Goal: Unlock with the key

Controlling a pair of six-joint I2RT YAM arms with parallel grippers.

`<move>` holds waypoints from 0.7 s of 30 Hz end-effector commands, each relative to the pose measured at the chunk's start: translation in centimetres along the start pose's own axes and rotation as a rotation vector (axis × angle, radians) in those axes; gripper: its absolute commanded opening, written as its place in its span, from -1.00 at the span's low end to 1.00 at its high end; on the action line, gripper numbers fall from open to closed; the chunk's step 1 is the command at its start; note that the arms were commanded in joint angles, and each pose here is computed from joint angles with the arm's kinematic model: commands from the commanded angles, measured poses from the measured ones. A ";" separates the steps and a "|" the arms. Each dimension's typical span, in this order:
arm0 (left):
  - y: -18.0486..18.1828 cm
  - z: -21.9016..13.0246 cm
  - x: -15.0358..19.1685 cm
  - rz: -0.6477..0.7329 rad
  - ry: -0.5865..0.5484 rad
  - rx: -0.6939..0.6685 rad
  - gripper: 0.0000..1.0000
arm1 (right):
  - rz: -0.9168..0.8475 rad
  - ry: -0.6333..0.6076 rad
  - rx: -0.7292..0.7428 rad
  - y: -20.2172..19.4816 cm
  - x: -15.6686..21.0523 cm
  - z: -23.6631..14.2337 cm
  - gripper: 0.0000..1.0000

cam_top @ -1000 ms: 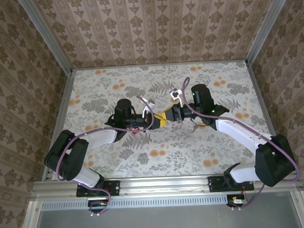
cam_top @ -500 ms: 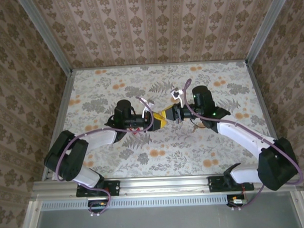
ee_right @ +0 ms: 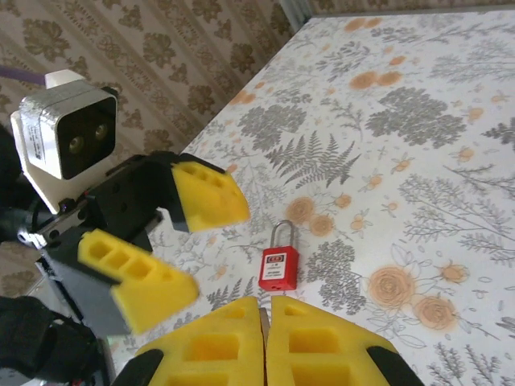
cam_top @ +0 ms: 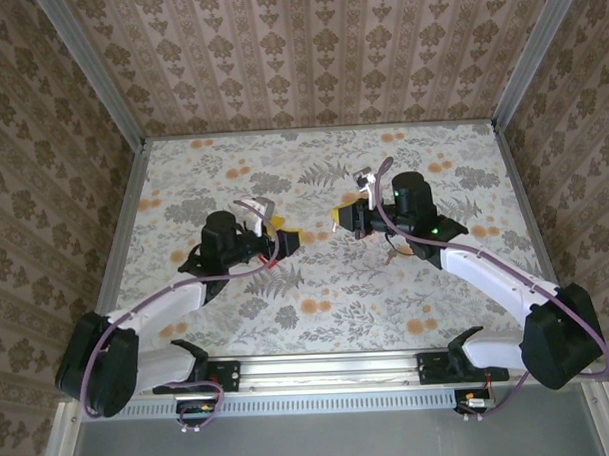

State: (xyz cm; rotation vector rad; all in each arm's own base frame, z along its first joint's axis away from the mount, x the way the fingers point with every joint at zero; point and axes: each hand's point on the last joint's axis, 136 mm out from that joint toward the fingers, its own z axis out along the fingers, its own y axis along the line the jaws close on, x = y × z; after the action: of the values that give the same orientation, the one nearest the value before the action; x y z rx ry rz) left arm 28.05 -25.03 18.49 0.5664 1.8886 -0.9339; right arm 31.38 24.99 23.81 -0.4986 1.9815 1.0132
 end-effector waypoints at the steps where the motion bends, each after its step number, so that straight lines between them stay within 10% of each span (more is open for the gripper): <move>1: 7.6 -1.7 1.7 -0.013 0.057 -0.434 0.51 | 0.005 -0.058 0.039 -0.4 -0.9 -0.8 -0.84; 14: 13.9 0.0 7.6 -0.180 0.220 -0.631 0.48 | 0.026 -0.301 0.273 -2.8 -0.5 -2.3 -0.86; 21: 9.1 2.6 5.2 -0.172 0.179 -0.374 0.19 | 0.034 -0.331 0.279 -2.6 -0.8 -2.5 -0.85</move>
State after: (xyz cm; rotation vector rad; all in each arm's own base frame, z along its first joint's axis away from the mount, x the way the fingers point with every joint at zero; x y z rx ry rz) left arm 33.49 -17.95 5.87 0.1738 2.3492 -0.4214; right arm 31.84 21.92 21.78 -0.1899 1.8754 0.7661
